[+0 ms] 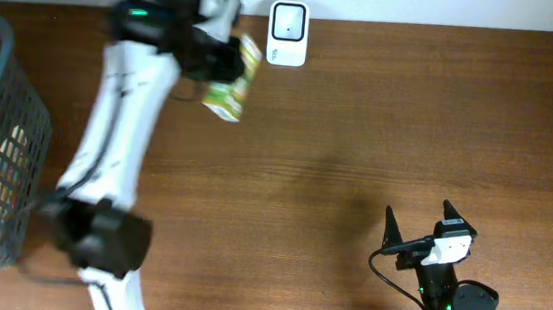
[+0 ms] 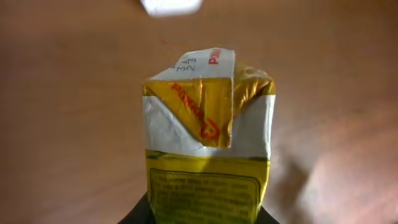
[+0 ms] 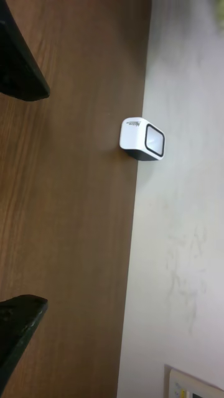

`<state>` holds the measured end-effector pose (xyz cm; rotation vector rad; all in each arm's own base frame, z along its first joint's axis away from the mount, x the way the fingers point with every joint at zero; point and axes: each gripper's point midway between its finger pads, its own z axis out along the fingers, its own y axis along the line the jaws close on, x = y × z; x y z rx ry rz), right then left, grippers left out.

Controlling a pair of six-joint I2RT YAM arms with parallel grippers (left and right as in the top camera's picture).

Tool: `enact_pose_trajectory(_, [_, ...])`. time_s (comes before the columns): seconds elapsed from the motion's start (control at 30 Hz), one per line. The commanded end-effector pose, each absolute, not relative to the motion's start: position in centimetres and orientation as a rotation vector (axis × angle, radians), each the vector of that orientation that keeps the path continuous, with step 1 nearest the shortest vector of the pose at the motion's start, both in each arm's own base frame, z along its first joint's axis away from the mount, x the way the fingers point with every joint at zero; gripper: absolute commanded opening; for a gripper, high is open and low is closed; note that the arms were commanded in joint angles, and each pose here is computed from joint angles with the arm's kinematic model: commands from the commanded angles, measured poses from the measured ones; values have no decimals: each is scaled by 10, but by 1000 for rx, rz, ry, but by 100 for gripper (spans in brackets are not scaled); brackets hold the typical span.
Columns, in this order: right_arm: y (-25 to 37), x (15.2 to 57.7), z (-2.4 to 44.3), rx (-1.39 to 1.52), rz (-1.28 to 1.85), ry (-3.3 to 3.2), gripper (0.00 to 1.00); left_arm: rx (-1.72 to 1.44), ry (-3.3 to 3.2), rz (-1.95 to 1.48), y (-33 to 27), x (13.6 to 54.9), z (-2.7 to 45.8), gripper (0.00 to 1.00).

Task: Scan the item barcode
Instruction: 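Lift the green tea carton out and place it on the table centre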

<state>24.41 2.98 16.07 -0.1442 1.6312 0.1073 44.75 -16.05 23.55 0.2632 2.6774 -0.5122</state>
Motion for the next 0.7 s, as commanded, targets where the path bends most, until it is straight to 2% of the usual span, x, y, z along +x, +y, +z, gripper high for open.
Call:
enact_pose_trajectory(0.0, [32, 244, 158, -149, 113, 1634, 99, 236, 2873, -641, -223, 434, 166, 0])
enact_pose_trajectory(0.1, [32, 244, 158, -149, 113, 1634, 99, 353, 2987, -650, -273, 419, 102, 0])
enact_pose_trajectory(0.13, [32, 244, 158, -149, 113, 1634, 99, 367, 3008, -647, -284, 416, 86, 3])
enact_pose_trajectory(0.33, [32, 244, 158, -149, 113, 1634, 99, 446, 3013, -647, -330, 411, 31, 17])
enact_pose_trajectory(0.4, [32, 244, 158, -149, 113, 1634, 99, 462, 3005, -633, -335, 411, 25, 33])
enact_pose_trajectory(0.43, [32, 244, 158, -149, 113, 1634, 99, 463, 3004, -609, -333, 412, 23, 52])
enact_pose_trajectory(0.5, [32, 244, 158, -149, 113, 1634, 99, 462, 2983, -575, -327, 419, 33, 74])
enact_pose_trajectory(0.57, [32, 244, 158, -149, 113, 1634, 99, 461, 2925, -542, -314, 434, 66, 77])
enact_pose_trajectory(0.67, [32, 244, 158, -149, 113, 1634, 98, 377, 2802, -442, -273, 463, 143, 79])
